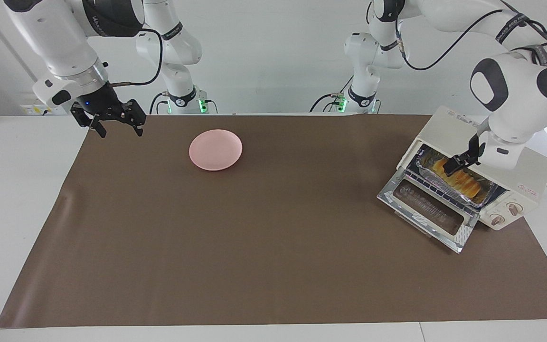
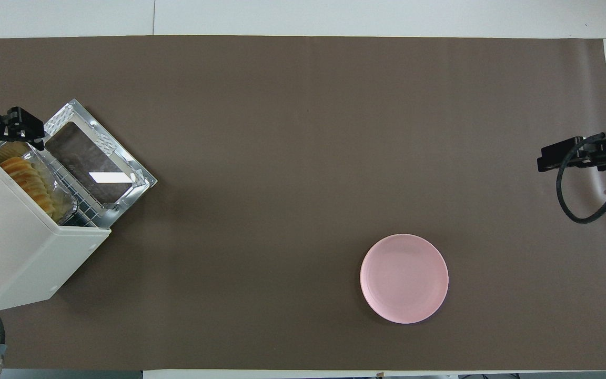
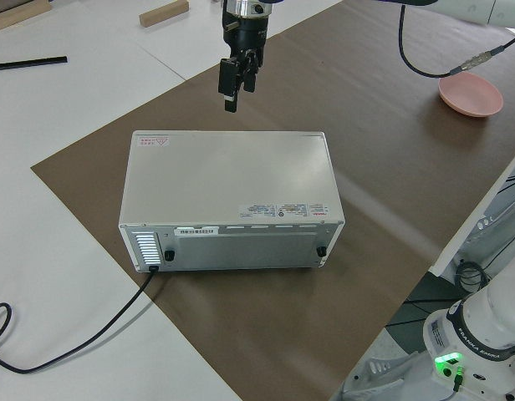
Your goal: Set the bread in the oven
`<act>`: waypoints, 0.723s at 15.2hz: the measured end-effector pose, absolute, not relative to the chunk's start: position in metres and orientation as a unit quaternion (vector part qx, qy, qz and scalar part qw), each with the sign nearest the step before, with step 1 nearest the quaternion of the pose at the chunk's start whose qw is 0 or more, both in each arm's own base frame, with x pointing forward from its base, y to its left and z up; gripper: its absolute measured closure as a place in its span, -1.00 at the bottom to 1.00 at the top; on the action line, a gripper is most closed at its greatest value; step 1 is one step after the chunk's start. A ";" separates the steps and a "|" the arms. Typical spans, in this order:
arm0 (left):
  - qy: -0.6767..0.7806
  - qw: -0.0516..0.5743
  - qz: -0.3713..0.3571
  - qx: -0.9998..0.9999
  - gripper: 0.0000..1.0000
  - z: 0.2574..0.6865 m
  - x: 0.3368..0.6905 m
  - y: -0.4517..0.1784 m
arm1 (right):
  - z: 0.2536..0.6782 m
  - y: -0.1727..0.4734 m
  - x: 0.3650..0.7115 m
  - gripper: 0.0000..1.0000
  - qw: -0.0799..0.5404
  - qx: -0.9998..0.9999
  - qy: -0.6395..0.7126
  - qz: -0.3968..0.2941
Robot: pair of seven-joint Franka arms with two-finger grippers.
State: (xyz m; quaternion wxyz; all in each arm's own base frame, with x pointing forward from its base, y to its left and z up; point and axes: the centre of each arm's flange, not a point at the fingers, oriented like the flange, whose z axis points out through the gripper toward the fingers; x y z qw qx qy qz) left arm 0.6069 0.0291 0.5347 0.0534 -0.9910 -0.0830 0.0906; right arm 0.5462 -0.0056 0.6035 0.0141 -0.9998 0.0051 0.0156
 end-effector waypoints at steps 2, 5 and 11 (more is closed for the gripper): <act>-0.047 0.032 0.112 -0.992 -1.00 0.559 0.584 0.036 | 0.604 -0.006 0.546 -1.00 0.014 -1.000 0.005 0.016; -0.008 -0.004 0.140 -0.990 -1.00 0.590 0.546 0.035 | 0.604 -0.006 0.546 -1.00 0.014 -1.000 0.005 0.016; 0.031 -0.020 0.144 -0.989 -1.00 0.600 0.526 0.005 | 0.604 -0.006 0.546 -1.00 0.014 -1.000 0.005 0.016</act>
